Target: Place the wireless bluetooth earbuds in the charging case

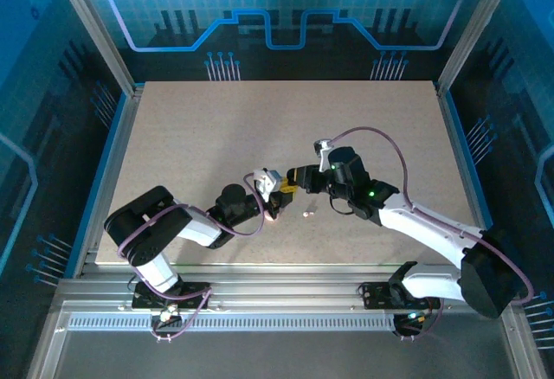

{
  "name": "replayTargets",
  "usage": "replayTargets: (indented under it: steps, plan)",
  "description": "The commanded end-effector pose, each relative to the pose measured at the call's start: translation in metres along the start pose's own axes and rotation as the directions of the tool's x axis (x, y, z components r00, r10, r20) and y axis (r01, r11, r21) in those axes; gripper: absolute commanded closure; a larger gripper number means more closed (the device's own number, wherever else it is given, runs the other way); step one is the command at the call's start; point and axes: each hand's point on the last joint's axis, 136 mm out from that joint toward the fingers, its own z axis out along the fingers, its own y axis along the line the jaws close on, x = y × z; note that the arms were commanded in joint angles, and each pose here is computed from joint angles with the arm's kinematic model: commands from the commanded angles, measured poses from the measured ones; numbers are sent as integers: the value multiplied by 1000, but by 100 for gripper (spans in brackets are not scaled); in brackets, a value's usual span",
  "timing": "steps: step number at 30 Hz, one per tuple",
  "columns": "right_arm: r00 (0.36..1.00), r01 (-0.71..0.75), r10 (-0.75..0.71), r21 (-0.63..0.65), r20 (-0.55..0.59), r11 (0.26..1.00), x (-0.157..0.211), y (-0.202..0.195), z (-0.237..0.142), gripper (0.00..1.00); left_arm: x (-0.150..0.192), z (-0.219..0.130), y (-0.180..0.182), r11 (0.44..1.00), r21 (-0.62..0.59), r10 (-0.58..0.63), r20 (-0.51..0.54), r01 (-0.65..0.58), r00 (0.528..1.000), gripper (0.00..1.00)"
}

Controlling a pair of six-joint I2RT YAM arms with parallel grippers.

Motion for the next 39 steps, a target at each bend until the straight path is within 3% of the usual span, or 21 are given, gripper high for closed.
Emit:
replayTargets:
  steps: [1, 12, 39]
  plan:
    - [995, 51, -53, -31, -86, 998, 18, 14, 2, 77, -41, 1, -5, 999, 12, 38, 126, -39, 991, 92]
    - [981, 137, -138, -11, -137, 990, 20, 13, -6, 78, -38, -2, -6, 998, 13, 55, 113, -56, 992, 92]
    - [940, 251, -275, -139, -201, 958, 20, 22, -15, 78, -34, -7, -17, 994, 69, 76, 107, -84, 991, 92]
